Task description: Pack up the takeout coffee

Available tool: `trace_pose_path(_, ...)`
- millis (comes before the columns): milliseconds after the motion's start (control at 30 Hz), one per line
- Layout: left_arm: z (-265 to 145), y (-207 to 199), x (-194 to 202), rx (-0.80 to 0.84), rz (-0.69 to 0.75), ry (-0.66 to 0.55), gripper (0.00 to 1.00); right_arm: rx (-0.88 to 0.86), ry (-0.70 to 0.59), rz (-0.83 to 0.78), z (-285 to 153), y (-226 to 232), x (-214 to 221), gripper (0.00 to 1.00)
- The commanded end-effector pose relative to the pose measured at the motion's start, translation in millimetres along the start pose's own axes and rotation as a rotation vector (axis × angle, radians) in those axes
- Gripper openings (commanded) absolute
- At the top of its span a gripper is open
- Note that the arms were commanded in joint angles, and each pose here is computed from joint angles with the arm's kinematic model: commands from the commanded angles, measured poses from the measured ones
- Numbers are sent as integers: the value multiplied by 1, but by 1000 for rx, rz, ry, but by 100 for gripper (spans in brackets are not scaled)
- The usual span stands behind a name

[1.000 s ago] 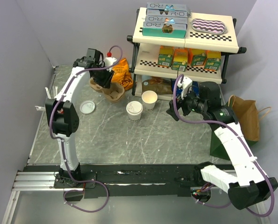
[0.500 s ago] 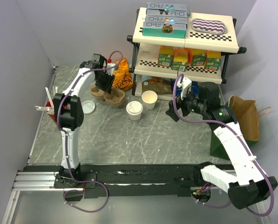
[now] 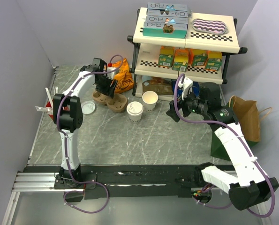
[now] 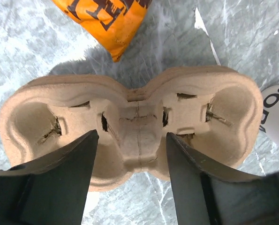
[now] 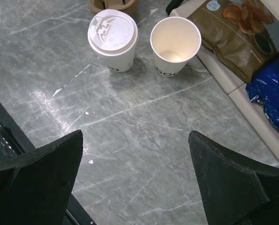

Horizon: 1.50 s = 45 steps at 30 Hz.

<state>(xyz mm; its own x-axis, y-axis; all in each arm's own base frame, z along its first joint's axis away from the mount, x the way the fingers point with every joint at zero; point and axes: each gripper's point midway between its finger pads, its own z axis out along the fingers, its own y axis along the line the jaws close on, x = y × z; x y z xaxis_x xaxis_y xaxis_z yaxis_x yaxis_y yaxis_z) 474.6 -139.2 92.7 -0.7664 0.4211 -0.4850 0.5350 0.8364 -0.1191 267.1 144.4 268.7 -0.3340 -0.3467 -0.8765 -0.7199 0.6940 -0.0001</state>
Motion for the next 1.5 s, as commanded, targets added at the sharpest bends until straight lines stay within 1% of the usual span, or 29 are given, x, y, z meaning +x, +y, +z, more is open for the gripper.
trace_pose_path(0, -24, -5, -14, -4, 2, -62, 66, 9, -48, -1, -5, -1, -9, 100)
trace_pose_path(100, -23, -9, -7, 17, -8, -39, 64, 8, -50, 2, -4, -1, -10, 100)
trace_pose_path(200, -24, -12, -4, 27, -20, -36, 58, 10, -50, 2, -4, -2, -10, 100)
trace_pose_path(233, -24, -14, -3, 34, -25, -36, 54, 8, -50, 0, -4, -1, -10, 100)
trace_pose_path(400, -20, -15, 2, 40, -42, -17, 49, 3, -51, 3, -3, -1, -11, 100)
trace_pose_path(433, -21, -15, 1, 41, -41, -20, 46, 5, -52, 2, -3, -1, -11, 100)
trace_pose_path(667, -32, -10, -12, -2, -27, -57, 42, 11, -55, 5, -4, -2, -9, 100)
trace_pose_path(733, -38, -5, -17, -31, -18, -70, 37, 10, -52, 8, -4, -2, -8, 100)
trace_pose_path(833, -49, -1, -26, -60, 2, -94, 33, 10, -52, 8, -4, -2, -8, 100)
trace_pose_path(933, -61, -3, -35, -61, 19, -119, 34, 11, -57, 7, -4, -2, -9, 100)
trace_pose_path(1000, -66, -8, -37, -25, 12, -120, 34, 8, -56, 11, -3, -2, -9, 100)
trace_pose_path(1033, -64, -16, -37, 29, 2, -122, 33, 8, -58, 10, -3, -2, -10, 100)
trace_pose_path(1100, -61, -17, -34, 57, -33, -123, 33, 5, -57, 14, -2, -2, -10, 100)
trace_pose_path(1167, -55, -10, -31, 38, -40, -120, 31, 2, -58, 14, -1, -3, -10, 100)
trace_pose_path(1200, -48, -6, -23, 29, -38, -98, 31, 3, -58, 16, -1, -3, -10, 100)
trace_pose_path(1267, -40, 3, -17, -13, -10, -88, 29, 2, -61, 13, -1, -3, -11, 100)
trace_pose_path(1333, -42, 4, -18, -21, 7, -99, 29, -2, -60, 10, -2, -1, -11, 100)
trace_pose_path(1367, -49, -4, -24, 15, 15, -127, 30, 1, -59, 10, -3, -1, -11, 100)
trace_pose_path(1400, -62, -10, -38, 36, 4, -192, 33, 9, -58, 11, -4, -3, -10, 100)
trace_pose_path(1433, -66, -15, -43, 67, -23, -226, 35, 10, -59, 10, -4, -2, -9, 100)
trace_pose_path(1467, -73, -21, -47, 146, -57, -265, 38, 10, -59, 11, -4, -2, -8, 100)
